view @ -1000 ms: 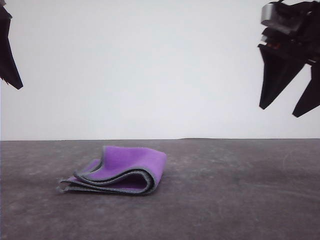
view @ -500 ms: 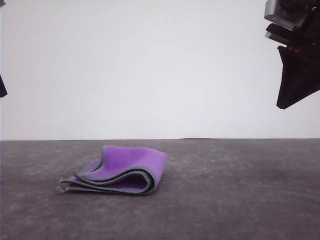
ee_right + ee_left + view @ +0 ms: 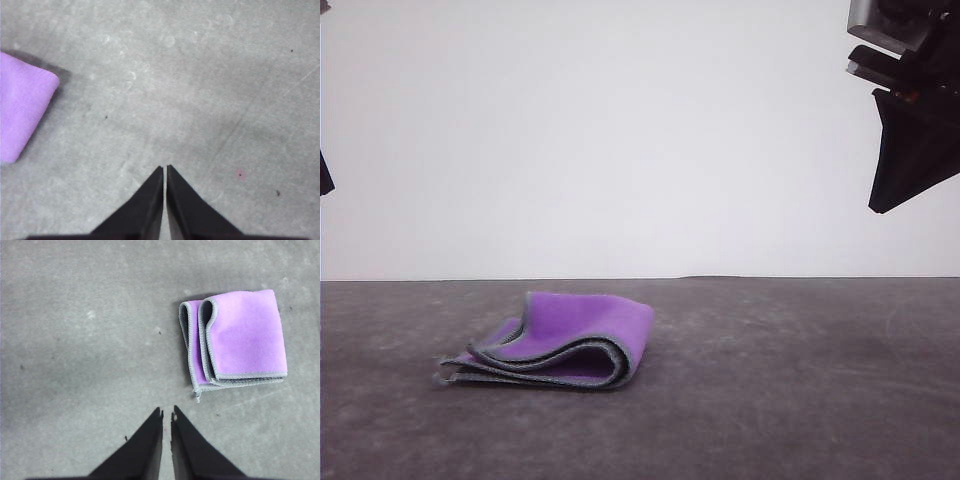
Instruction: Fold clothes
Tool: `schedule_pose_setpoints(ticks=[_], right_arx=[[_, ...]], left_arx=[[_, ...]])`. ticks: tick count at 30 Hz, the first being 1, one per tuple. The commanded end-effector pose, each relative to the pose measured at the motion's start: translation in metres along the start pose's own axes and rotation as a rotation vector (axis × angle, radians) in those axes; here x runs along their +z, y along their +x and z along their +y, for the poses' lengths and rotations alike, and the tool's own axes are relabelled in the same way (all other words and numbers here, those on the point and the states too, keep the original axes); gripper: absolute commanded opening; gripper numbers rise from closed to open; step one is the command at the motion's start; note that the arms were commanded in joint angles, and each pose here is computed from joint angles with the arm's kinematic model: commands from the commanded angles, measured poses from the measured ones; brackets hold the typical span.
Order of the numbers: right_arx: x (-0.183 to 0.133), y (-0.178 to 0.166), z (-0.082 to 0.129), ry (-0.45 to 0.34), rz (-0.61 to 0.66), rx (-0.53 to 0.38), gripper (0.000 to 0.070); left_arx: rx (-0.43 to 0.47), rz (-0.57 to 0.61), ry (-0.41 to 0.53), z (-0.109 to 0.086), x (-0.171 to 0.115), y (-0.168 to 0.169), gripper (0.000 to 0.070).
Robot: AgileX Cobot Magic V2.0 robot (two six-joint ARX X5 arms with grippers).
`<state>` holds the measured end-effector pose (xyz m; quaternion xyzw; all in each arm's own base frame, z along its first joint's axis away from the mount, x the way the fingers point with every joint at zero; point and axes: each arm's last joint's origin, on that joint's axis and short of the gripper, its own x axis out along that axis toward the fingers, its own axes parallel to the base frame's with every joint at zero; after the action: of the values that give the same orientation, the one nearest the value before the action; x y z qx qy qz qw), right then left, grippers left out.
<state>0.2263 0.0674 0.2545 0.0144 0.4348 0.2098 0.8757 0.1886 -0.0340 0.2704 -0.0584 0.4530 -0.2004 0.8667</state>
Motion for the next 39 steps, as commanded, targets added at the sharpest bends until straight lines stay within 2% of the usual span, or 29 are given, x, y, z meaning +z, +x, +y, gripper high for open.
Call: schedule_pose_setpoints(ticks=[1,7,11,15,20,25,29,39], right_arx=[[0.002,0.001,0.001,-0.018,-0.005,-0.001,0.0003],[0.002,0.001,0.001,-0.018,-0.005,-0.001,0.0003],[0.002,0.001,0.001,-0.018,-0.005,-0.001,0.0003],[0.002,0.001,0.001,-0.018,-0.005,-0.001,0.0003],[0.002,0.001,0.001,-0.018,-0.004,-0.001,0.0003],[0.002,0.001,0.001,-0.018,-0.004,-0.001,0.0003],[0.002,0.001,0.001,-0.018,-0.005,-0.001,0.0003],[0.002,0.001,0.001,-0.018,-0.005,-0.001,0.0003]], left_arx=[[0.001,-0.013,0.018,-0.001,0.004,-0.001,0.0017],[0.016,-0.115,0.094,-0.004,0.000,-0.016,0.0017],[0.098,-0.337,0.091,0.002,-0.019,-0.021,0.0017],[0.168,-0.590,0.089,0.014,-0.051,-0.014,0.0017],[0.219,-0.794,0.088,0.023,-0.093,0.000,0.0017],[0.313,-0.835,0.032,0.030,-0.120,0.013,0.0017],[0.375,-0.797,-0.005,0.032,-0.131,0.014,0.0017],[0.407,-0.737,-0.024,0.034,-0.145,0.018,0.0017]])
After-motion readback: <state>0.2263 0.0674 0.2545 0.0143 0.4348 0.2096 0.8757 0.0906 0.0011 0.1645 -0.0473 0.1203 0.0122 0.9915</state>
